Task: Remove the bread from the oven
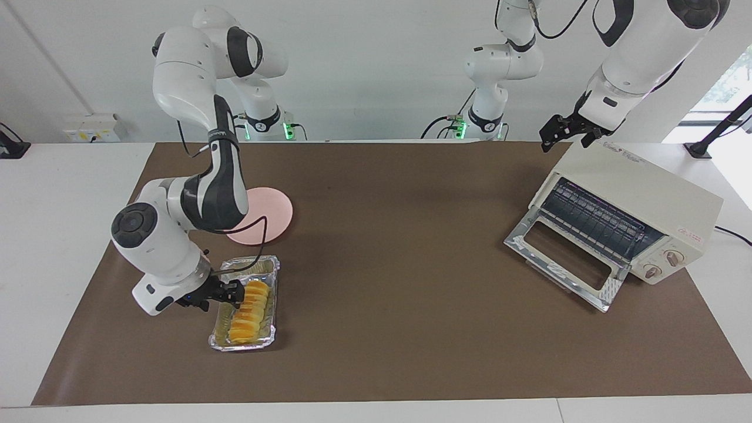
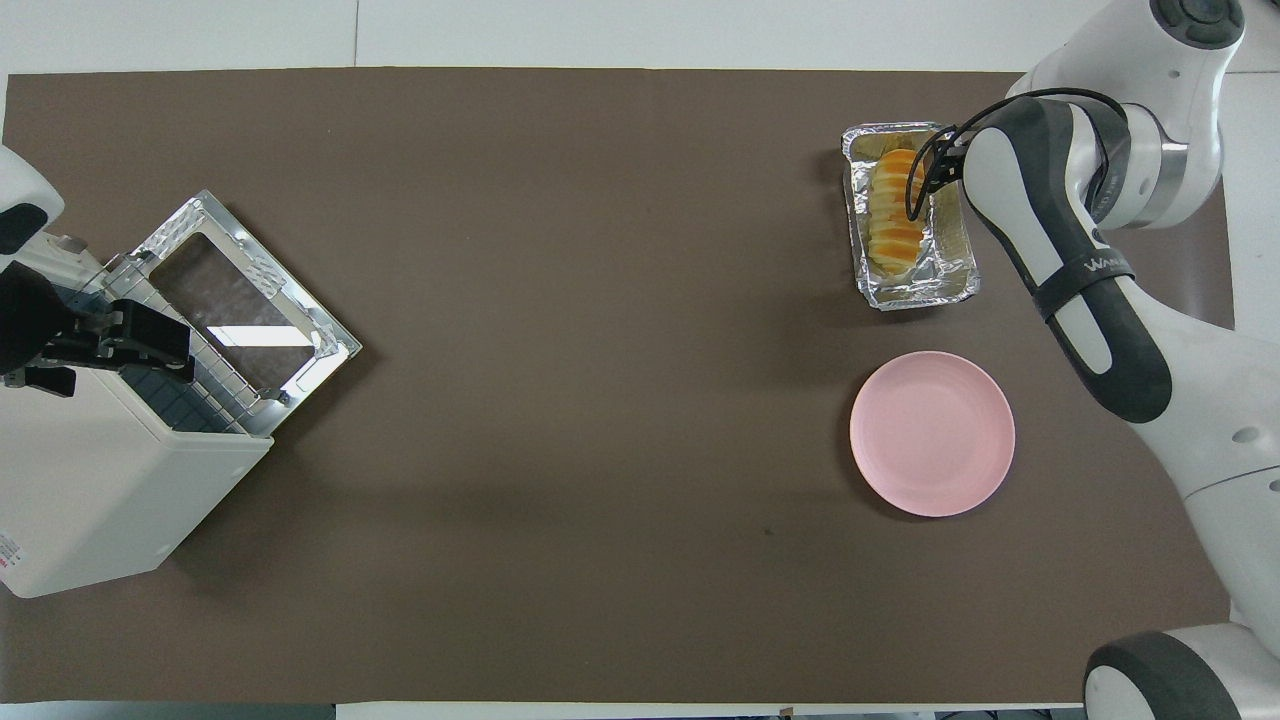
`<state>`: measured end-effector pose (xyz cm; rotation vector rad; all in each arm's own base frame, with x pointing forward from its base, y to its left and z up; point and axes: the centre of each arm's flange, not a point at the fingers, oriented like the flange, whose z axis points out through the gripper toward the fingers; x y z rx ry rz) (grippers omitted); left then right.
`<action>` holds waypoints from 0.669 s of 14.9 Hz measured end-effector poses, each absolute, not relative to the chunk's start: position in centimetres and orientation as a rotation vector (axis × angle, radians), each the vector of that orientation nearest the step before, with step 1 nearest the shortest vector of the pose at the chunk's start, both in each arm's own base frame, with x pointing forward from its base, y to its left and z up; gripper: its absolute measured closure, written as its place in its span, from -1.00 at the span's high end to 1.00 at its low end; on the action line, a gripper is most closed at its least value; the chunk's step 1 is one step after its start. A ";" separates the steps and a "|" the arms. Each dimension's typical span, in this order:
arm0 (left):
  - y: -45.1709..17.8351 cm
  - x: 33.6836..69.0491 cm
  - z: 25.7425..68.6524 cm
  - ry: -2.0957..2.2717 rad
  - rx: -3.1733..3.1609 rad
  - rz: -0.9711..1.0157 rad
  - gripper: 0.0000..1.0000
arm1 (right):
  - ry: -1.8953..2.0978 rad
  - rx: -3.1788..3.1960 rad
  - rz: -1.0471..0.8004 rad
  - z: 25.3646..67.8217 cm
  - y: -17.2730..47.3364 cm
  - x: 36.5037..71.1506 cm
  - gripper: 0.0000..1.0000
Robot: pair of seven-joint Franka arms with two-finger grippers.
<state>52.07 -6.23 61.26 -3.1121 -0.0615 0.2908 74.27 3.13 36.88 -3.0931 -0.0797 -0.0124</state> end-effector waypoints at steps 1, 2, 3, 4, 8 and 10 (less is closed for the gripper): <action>-6.2 52.1 61.3 -0.062 -3.112 0.291 1.00 | -0.088 -3.101 -0.011 36.9 4.2 74.2 0.96; -6.2 52.1 61.3 -0.062 -3.112 0.291 1.00 | -0.085 -3.116 -0.007 36.7 5.4 74.1 1.00; -6.2 52.1 61.3 -0.062 -3.112 0.291 1.00 | -0.080 -3.129 -0.008 36.3 6.5 74.0 1.00; -6.2 52.1 61.3 -0.062 -3.112 0.291 1.00 | -0.080 -3.136 -0.015 35.6 7.3 73.8 1.00; -6.2 52.1 61.3 -0.062 -3.112 0.291 1.00 | -0.096 -3.153 -0.069 30.8 7.6 72.6 1.00; -6.2 52.1 61.3 -0.062 -3.112 0.291 1.00 | -0.099 -3.153 -0.069 29.8 7.6 72.1 1.00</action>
